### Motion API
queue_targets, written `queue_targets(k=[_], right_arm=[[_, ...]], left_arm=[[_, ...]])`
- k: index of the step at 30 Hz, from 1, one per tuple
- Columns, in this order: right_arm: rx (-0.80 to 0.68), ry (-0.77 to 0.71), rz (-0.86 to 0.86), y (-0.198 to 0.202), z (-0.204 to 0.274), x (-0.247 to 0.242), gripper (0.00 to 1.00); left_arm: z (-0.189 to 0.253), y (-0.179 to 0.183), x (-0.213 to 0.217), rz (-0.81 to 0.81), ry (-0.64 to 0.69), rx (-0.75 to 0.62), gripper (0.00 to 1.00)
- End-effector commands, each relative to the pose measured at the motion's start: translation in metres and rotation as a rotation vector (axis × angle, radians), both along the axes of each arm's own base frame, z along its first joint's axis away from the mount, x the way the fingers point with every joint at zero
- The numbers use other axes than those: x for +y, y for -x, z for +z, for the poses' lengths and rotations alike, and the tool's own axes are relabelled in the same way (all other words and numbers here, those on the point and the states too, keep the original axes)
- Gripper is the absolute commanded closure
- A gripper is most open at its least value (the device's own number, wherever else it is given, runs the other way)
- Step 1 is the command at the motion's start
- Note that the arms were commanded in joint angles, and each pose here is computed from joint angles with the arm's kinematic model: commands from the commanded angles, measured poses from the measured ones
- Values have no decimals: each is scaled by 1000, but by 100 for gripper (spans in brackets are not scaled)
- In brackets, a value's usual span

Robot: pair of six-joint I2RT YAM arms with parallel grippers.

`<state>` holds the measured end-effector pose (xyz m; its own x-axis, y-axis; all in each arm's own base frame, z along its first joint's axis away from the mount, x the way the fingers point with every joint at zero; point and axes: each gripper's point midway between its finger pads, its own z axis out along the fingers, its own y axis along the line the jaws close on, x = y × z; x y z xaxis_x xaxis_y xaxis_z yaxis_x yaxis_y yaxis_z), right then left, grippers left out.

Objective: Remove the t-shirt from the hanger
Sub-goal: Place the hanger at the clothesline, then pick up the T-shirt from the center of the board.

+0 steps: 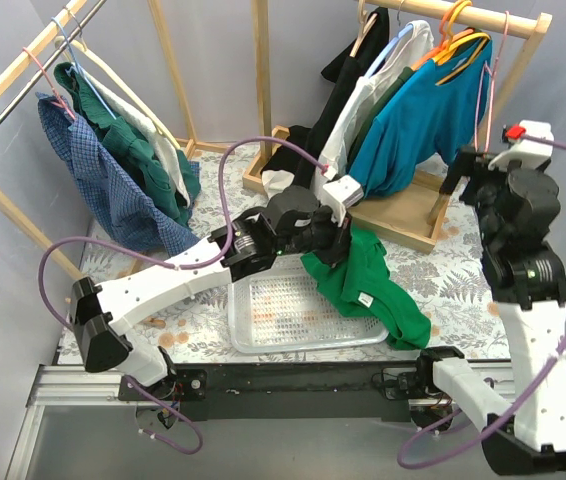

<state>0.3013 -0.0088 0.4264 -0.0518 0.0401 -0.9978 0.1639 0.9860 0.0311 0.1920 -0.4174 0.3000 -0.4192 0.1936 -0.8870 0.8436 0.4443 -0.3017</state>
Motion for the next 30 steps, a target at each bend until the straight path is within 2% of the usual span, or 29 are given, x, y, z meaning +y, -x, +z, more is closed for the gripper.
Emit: queue_targets(k=[1,3,4,6,7,9,10,11,14,16,18,19,20,21,23,24,25,27,30], right_arm=[[93,10,91,31,-34,11,11],[101,8,91,43,-37,9,12],[121,9,95,45,-42,10,14],[174,7,120,51,-55,14,17],[191,3,123,53,-59,14,19],[213,1,111,59,-64,12,20],[218,4,93,60,-66,8,20],[202,19,51,63,-64,0,20],[169,46,-60,65,-52,-20,19],[178,43,-70,64,-50,-21,19],[188,28,-74,61,-48,-21,19],[203,24,-80,61,-51,-21,19],[211,27,-81,61,-51,-21,19],[213,31,-80,61,-51,-21,18],[219,32,-66,62,-52,-20,18],[223,35,-57,62,-52,-18,18],[226,36,-36,63,-53,-15,17],[261,41,51,60,-61,-1,16],[327,24,202,59,-79,25,17]], left_arm=[[57,-1,-22,-43,110,-102,100],[58,-3,-39,-71,103,-114,100],[91,-4,-46,-82,157,-163,100],[95,-4,-67,-108,152,-178,100],[124,-5,-73,-114,200,-225,100],[141,-2,-84,-134,229,-249,100],[133,-4,-96,-144,222,-244,100],[153,-2,-99,-150,270,-264,100],[142,10,-121,-215,289,-239,100],[124,20,-131,-238,268,-207,100],[80,25,-140,-246,196,-145,100],[64,21,-138,-215,162,-126,94],[49,20,-133,-194,131,-105,65],[11,20,-127,-163,57,-50,51],[-24,9,-110,-61,-23,-28,37],[-20,8,-97,-28,-24,-31,27],[-49,5,-83,20,-86,-8,24],[-43,-4,-59,115,-96,-33,16],[-48,-10,-32,200,-135,-51,12]])
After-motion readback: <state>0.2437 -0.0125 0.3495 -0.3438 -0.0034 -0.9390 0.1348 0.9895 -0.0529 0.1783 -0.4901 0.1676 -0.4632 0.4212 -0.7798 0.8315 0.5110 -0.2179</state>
